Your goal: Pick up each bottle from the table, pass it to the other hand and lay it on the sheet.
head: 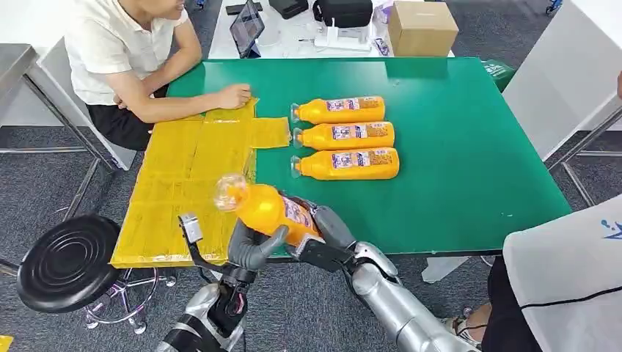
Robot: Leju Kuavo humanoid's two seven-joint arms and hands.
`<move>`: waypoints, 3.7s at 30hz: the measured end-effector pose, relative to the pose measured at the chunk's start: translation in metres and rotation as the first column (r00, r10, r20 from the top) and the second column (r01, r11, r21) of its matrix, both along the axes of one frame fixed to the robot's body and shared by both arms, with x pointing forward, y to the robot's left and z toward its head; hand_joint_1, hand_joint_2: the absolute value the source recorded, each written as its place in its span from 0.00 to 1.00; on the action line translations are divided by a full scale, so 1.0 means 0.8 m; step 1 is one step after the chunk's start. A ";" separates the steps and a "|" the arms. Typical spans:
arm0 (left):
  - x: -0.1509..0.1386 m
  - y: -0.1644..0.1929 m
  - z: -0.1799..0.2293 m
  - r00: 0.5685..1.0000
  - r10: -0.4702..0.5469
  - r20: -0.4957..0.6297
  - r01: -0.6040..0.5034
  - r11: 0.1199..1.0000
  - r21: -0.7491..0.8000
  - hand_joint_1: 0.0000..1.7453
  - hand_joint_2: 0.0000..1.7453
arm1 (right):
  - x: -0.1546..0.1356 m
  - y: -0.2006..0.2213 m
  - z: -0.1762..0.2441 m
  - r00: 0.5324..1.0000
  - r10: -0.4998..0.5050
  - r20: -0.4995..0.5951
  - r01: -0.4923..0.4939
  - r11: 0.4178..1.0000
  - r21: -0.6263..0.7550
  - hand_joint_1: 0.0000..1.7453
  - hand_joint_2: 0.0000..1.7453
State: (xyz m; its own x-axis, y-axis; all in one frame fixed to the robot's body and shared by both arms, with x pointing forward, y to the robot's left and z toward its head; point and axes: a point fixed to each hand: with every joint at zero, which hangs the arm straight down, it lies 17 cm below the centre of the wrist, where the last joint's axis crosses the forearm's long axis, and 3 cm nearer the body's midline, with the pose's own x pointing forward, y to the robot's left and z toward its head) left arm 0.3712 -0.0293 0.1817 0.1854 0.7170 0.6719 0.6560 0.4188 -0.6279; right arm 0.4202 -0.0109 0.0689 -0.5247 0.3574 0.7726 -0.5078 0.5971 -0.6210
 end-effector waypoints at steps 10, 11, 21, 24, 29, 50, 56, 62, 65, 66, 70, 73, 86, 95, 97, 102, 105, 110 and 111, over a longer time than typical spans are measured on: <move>0.001 0.006 0.004 1.000 -0.001 0.004 0.002 1.000 -0.026 1.00 1.00 | -0.004 0.001 -0.001 1.000 0.009 -0.008 -0.009 1.000 0.011 0.00 1.00; 0.001 0.006 0.004 1.000 -0.001 0.004 0.001 1.000 -0.027 1.00 1.00 | -0.004 0.001 -0.001 1.000 0.009 -0.008 -0.009 1.000 0.011 0.00 1.00; 0.002 0.010 0.007 1.000 0.002 0.002 -0.002 0.999 -0.046 1.00 1.00 | -0.004 0.001 0.000 1.000 0.010 -0.008 -0.010 1.000 0.019 0.00 0.00; 0.004 0.014 0.010 1.000 0.014 -0.001 -0.014 0.998 -0.063 1.00 1.00 | -0.007 -0.001 0.000 1.000 0.004 0.000 -0.004 0.999 0.035 0.00 0.00; 0.024 0.034 0.008 0.994 0.102 -0.043 -0.104 0.993 -0.049 1.00 1.00 | -0.012 -0.022 0.002 0.997 -0.064 0.052 0.060 0.995 0.075 0.00 0.00; 0.108 0.168 -0.031 0.738 0.671 0.069 -0.653 0.685 0.323 1.00 1.00 | 0.005 -0.281 0.123 0.624 -0.732 0.273 0.607 0.674 0.421 0.00 0.00; 0.118 0.183 -0.020 0.653 0.724 0.223 -0.739 0.546 0.394 1.00 1.00 | 0.000 -0.283 0.129 0.612 -0.743 0.271 0.608 0.661 0.440 0.00 0.00; 0.142 0.183 -0.009 0.458 0.580 0.674 -0.862 0.107 0.495 1.00 1.00 | 0.002 -0.278 0.134 0.616 -0.749 0.243 0.602 0.647 0.468 0.00 0.00; 0.156 0.167 -0.011 0.439 0.410 0.800 -0.875 -0.006 0.484 0.99 1.00 | 0.005 -0.265 0.138 0.631 -0.739 0.236 0.587 0.654 0.478 0.00 0.00; 0.160 0.164 -0.012 0.440 0.375 0.816 -0.874 -0.028 0.484 0.95 1.00 | 0.006 -0.262 0.138 0.635 -0.736 0.233 0.583 0.655 0.480 0.00 0.00; 0.178 0.160 -0.034 0.478 0.238 0.845 -0.841 -0.152 0.519 0.95 1.00 | 0.009 -0.253 0.136 0.654 -0.725 0.218 0.573 0.662 0.482 0.00 0.00; 0.182 0.160 -0.044 0.493 0.195 0.848 -0.829 -0.188 0.526 0.95 1.00 | 0.009 -0.250 0.133 0.661 -0.719 0.212 0.571 0.667 0.479 0.00 0.00; 0.201 0.145 -0.122 0.704 -0.072 0.707 -0.691 -0.299 0.658 0.65 1.00 | 0.015 -0.236 0.123 0.706 -0.684 0.184 0.550 0.694 0.465 0.00 0.00; 0.207 0.166 -0.170 0.831 -0.108 0.545 -0.543 -0.369 0.755 0.00 1.00 | 0.021 -0.236 0.115 0.711 -0.684 0.165 0.559 0.691 0.458 0.00 0.00; 0.205 0.173 -0.182 0.854 -0.119 0.506 -0.509 -0.387 0.769 0.00 1.00 | 0.022 -0.236 0.113 0.711 -0.685 0.159 0.562 0.690 0.457 0.00 0.00; 0.204 0.175 -0.196 0.891 -0.162 0.425 -0.454 -0.381 0.806 0.00 1.00 | 0.024 -0.240 0.107 0.707 -0.693 0.142 0.575 0.679 0.456 0.00 0.00; 0.202 0.171 -0.199 0.902 -0.186 0.389 -0.431 -0.339 0.837 0.00 1.00 | 0.025 -0.241 0.104 0.703 -0.699 0.133 0.582 0.673 0.457 0.00 0.00; 0.196 0.159 -0.197 0.914 -0.177 0.366 -0.399 -0.221 0.890 0.00 1.00 | 0.024 -0.239 0.101 0.703 -0.700 0.127 0.585 0.670 0.457 0.00 0.00; 0.195 0.157 -0.196 0.913 -0.174 0.370 -0.401 -0.203 0.894 0.00 1.00 | 0.024 -0.239 0.101 0.701 -0.701 0.127 0.587 0.669 0.456 0.00 0.00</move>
State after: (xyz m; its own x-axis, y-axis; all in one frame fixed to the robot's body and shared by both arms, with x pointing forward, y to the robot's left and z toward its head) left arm 0.5273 0.0961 0.0253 -0.1721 -0.8252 0.5380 0.4815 0.4061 0.7767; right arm 0.4394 -0.2020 0.1495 -0.4711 0.4173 0.7771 0.2455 0.9082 -0.3389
